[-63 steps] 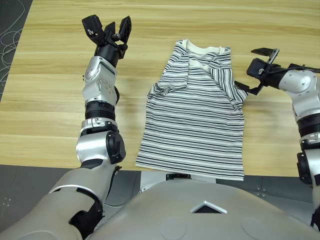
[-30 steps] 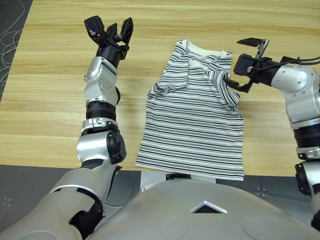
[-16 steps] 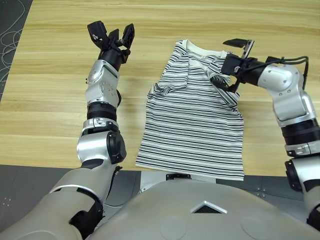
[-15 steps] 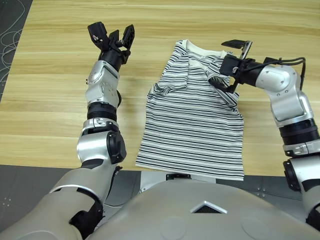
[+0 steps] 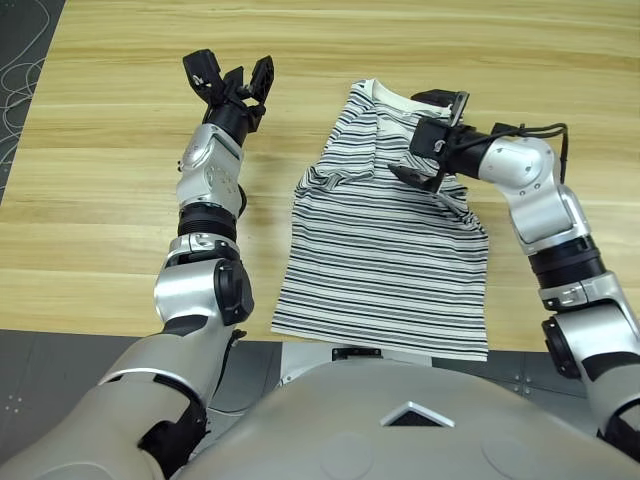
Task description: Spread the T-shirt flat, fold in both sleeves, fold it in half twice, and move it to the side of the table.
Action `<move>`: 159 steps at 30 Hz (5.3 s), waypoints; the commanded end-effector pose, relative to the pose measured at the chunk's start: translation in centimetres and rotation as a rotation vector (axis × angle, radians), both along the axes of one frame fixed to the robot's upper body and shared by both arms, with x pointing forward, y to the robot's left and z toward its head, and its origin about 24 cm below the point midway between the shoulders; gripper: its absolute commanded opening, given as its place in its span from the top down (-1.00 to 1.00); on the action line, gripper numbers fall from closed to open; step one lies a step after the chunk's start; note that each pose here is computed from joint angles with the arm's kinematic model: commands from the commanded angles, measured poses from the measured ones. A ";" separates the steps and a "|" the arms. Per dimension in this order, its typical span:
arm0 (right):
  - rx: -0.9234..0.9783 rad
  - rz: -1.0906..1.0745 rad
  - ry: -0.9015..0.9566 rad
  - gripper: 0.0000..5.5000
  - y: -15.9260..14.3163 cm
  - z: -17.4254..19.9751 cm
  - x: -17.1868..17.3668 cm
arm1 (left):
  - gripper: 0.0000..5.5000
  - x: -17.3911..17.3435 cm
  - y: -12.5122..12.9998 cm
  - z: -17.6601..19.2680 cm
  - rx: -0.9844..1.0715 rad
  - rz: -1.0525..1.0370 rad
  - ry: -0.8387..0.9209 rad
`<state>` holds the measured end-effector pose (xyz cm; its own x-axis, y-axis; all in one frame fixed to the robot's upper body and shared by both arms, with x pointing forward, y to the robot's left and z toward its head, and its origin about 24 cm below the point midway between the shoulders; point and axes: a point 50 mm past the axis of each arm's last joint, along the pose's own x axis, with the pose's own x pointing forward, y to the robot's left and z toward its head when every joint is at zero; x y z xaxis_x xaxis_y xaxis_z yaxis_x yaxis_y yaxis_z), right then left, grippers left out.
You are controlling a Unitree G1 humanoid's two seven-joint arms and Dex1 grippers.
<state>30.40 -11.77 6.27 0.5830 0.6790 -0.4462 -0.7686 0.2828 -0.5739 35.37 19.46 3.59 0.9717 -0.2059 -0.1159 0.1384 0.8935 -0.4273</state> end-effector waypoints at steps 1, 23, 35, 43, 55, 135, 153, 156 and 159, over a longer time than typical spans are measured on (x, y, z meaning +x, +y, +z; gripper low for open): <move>0.007 0.028 0.020 -0.99 1.0 -0.6 0.0 | -0.21 0.5 -0.3 0.6 0.005 -0.005 -0.009; 0.188 -0.282 0.170 -0.99 -7.7 1.5 4.3 | -0.21 -0.1 -2.5 -0.6 0.033 -0.094 0.004; 0.172 -0.295 0.234 -0.99 -7.9 -1.3 3.7 | -0.21 -3.7 -8.6 -4.6 0.122 -0.351 0.141; 0.085 -0.272 0.282 -0.99 -8.0 -2.8 2.5 | -0.21 -5.6 -5.1 -7.9 0.242 -0.306 0.293; -0.286 -0.290 0.112 -0.99 -9.9 -1.6 5.0 | -0.21 -7.2 -3.1 -9.1 0.239 -0.249 0.333; -0.563 1.205 -0.331 -0.99 -13.9 -0.8 -17.0 | -0.21 -17.2 2.4 -0.4 1.331 -1.744 -0.940; -0.486 1.225 -0.356 -0.99 -11.3 -1.9 -17.3 | -0.21 -17.7 -0.3 -2.3 1.216 -1.758 -1.021; -0.486 1.224 -0.368 -0.99 -10.9 -1.7 -17.2 | -0.21 -17.7 -0.3 -2.4 1.220 -1.759 -1.019; -0.485 1.216 -0.362 -0.83 -10.9 -1.6 -17.2 | -0.08 -17.7 -0.2 -2.5 1.226 -1.762 -1.013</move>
